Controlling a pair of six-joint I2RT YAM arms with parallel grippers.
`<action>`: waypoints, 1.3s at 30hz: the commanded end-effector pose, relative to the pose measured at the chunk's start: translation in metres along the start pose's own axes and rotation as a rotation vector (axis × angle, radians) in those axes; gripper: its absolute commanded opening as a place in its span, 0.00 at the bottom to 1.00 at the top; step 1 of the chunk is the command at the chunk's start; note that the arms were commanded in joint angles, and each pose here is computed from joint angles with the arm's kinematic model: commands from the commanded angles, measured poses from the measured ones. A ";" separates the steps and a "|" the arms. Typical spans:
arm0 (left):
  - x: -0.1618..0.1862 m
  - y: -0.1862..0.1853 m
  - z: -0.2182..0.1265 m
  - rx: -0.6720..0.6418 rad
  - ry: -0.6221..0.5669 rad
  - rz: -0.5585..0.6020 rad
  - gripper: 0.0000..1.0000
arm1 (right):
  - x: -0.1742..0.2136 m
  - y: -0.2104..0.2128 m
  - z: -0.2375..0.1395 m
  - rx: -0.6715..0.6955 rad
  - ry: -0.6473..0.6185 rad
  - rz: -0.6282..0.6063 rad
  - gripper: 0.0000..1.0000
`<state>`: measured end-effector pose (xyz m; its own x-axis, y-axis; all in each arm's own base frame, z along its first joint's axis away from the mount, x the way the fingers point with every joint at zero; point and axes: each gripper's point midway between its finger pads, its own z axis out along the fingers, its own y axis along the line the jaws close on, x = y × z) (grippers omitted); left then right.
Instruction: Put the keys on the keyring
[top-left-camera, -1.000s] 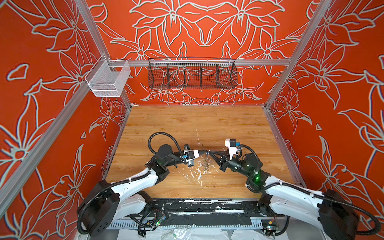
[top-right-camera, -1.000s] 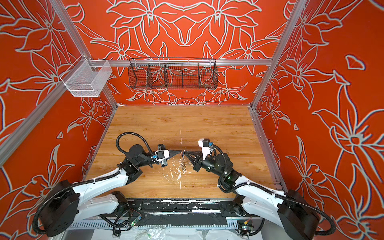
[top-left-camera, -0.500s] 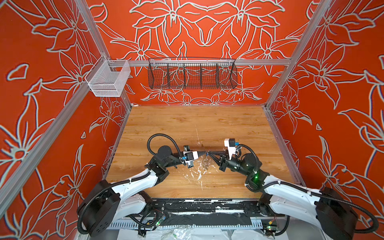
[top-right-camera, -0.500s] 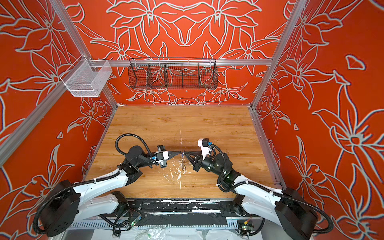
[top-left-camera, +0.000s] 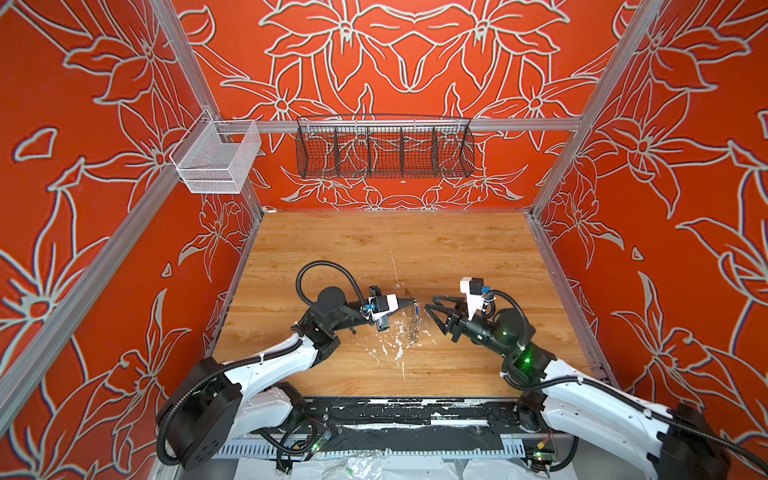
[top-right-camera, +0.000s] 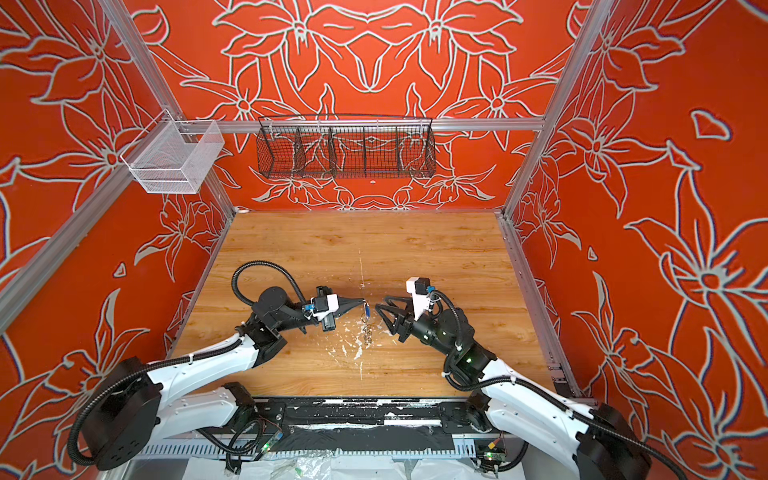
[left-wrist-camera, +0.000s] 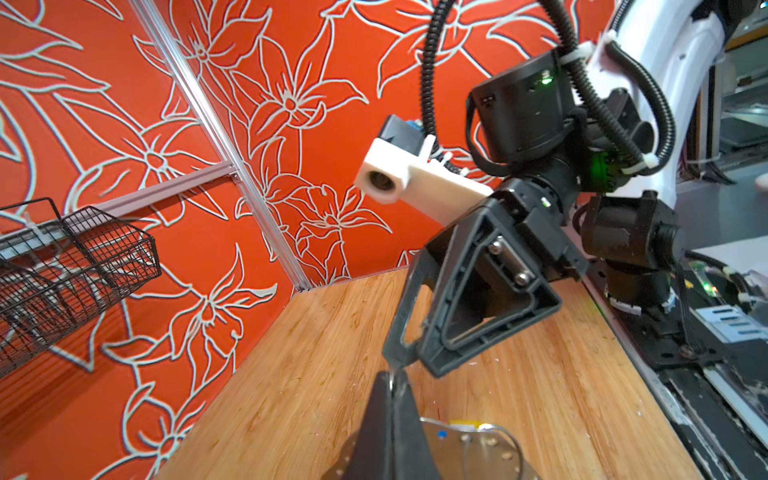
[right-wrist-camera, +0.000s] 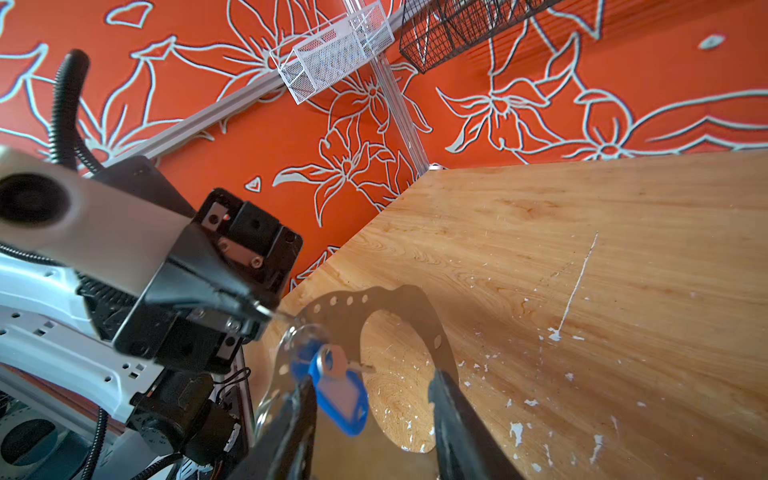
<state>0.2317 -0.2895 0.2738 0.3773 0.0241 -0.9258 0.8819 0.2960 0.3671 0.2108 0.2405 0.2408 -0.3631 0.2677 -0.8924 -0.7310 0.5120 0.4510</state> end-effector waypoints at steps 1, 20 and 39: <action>-0.013 0.024 0.000 -0.033 -0.062 -0.097 0.00 | 0.008 -0.011 -0.007 0.062 0.036 -0.068 0.48; -0.013 0.044 0.010 -0.050 -0.080 -0.296 0.00 | 0.006 -0.021 0.005 0.160 0.071 -0.205 0.38; -0.018 0.048 0.002 -0.103 -0.106 -0.320 0.00 | 0.006 0.000 0.021 0.145 0.067 -0.331 0.35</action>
<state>0.2748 -0.2839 0.2851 0.0467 -0.1292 -0.9905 0.9301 0.3673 -0.0041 0.2187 0.2584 0.2102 -0.2365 -0.0145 -0.9715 -0.7227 0.6710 0.1659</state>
